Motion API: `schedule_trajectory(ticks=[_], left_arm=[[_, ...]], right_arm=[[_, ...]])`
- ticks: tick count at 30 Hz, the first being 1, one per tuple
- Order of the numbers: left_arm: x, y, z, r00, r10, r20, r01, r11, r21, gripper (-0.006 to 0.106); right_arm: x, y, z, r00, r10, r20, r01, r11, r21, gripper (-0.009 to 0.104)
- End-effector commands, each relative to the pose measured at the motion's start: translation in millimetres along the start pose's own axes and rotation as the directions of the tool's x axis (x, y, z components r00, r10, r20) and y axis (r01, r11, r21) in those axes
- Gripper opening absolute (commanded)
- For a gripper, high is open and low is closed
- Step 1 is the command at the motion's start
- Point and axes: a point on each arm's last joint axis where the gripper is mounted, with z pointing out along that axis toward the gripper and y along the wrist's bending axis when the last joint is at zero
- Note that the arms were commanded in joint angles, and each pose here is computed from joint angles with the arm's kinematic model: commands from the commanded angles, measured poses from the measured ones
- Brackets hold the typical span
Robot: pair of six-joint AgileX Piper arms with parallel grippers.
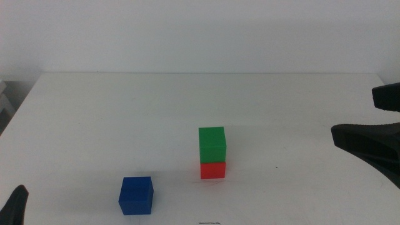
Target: Stack red cubes first, then green, then blue cubes in a specific spot.
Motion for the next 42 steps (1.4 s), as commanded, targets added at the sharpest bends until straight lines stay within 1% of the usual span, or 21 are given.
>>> schedule_trajectory(ticks=[1,2,3,4,6,8,11,12,13,15,16,19,22,24,27,30,32,34,36,40,42], left_arm=[[-9.2,-0.1,-2.1,0.995,-0.010,0.097,0.010,1.000,0.003,0.094],[-9.2,-0.4,-2.1,0.995,-0.011,0.097,0.011,1.000,0.007,0.094],[-14.1,-0.2,0.4,0.996,-0.062,0.070,0.062,0.998,0.010,0.094],[-19.4,0.0,2.5,0.996,-0.072,0.045,0.072,0.997,0.010,0.094],[-33.6,0.7,8.0,0.997,-0.071,-0.031,0.072,0.997,0.005,0.094],[-57.1,1.2,14.1,0.991,-0.059,-0.119,0.060,0.998,0.008,0.094],[-89.1,0.5,22.7,0.949,-0.018,-0.314,0.030,0.999,0.034,0.094],[-98.9,-0.2,24.0,0.921,-0.012,-0.389,0.032,0.998,0.045,0.094],[-105.9,-1.1,24.1,0.875,-0.010,-0.484,0.041,0.998,0.054,0.094],[-120.4,-2.1,25.5,0.799,-0.006,-0.601,0.053,0.997,0.061,0.094],[-126.9,-2.6,26.4,0.754,-0.004,-0.657,0.060,0.996,0.063,0.094],[-140.6,-2.5,32.3,0.646,0.008,-0.763,0.058,0.996,0.060,0.094],[-147.1,-3.1,42.7,0.592,0.014,-0.806,0.057,0.997,0.059,0.094],[-146.1,-4.4,52.2,0.588,0.013,-0.809,0.064,0.996,0.062,0.094],[-141.8,-10.5,61.2,0.547,-0.035,-0.836,0.140,0.989,0.051,0.094],[-140.6,-16.1,75.1,0.480,-0.112,-0.870,0.223,0.975,-0.003,0.094],[-138.5,-19.1,87.4,0.428,-0.116,-0.896,0.242,0.970,-0.010,0.094],[-136.2,-22.2,98.6,0.399,-0.119,-0.909,0.261,0.965,-0.012,0.094],[-134.6,-27.3,105.8,0.389,-0.114,-0.914,0.272,0.962,-0.004,0.094],[-137.3,-44.3,119.0,0.391,-0.114,-0.913,0.299,0.954,0.009,0.094],[-137.7,-54.8,126.3,0.365,-0.101,-0.925,0.291,0.957,0.011,0.094]], right_arm=[[-12.0,-2.7,-5.6,0.996,-0.015,0.089,0.013,1.000,0.025,0.079],[-12.0,-2.7,-5.6,0.996,-0.015,0.089,0.013,1.000,0.025,0.079],[-12.0,-2.7,-5.6,0.996,-0.015,0.089,0.013,1.000,0.025,0.079],[-12.0,-2.7,-5.6,0.996,-0.015,0.089,0.013,1.000,0.025,0.079],[-12.0,-2.7,-5.6,0.996,-0.015,0.089,0.013,1.000,0.025,0.079],[-12.0,-2.7,-5.6,0.996,-0.015,0.089,0.013,1.000,0.025,0.079],[-12.0,-2.7,-5.6,0.996,-0.015,0.089,0.013,1.000,0.025,0.079],[-12.0,-2.7,-5.6,0.996,-0.015,0.089,0.013,1.000,0.025,0.079],[-12.0,-2.7,-5.6,0.996,-0.015,0.089,0.013,1.000,0.025,0.079],[-12.0,-2.7,-5.6,0.996,-0.015,0.089,0.013,1.000,0.025,0.079],[-12.0,-2.7,-5.6,0.996,-0.015,0.089,0.013,1.000,0.025,0.079],[-12.0,-2.7,-5.6,0.996,-0.015,0.089,0.013,1.000,0.025,0.079],[-12.0,-2.7,-5.6,0.996,-0.015,0.089,0.013,1.000,0.025,0.079],[-12.0,-2.7,-5.6,0.996,-0.015,0.089,0.013,1.000,0.025,0.079],[-12.0,-2.7,-5.6,0.996,-0.015,0.089,0.013,1.000,0.025,0.079],[-12.0,-2.7,-5.6,0.996,-0.015,0.089,0.013,1.000,0.025,0.079],[-12.0,-2.7,-5.6,0.996,-0.015,0.089,0.013,1.000,0.025,0.079],[-12.0,-2.7,-5.6,0.996,-0.015,0.089,0.013,1.000,0.025,0.079],[-12.0,-2.7,-5.6,0.996,-0.015,0.089,0.013,1.000,0.025,0.079],[-12.0,-2.7,-5.6,0.996,-0.015,0.089,0.013,1.000,0.025,0.079],[-12.0,-2.7,-5.6,0.996,-0.015,0.089,0.013,1.000,0.025,0.079]])
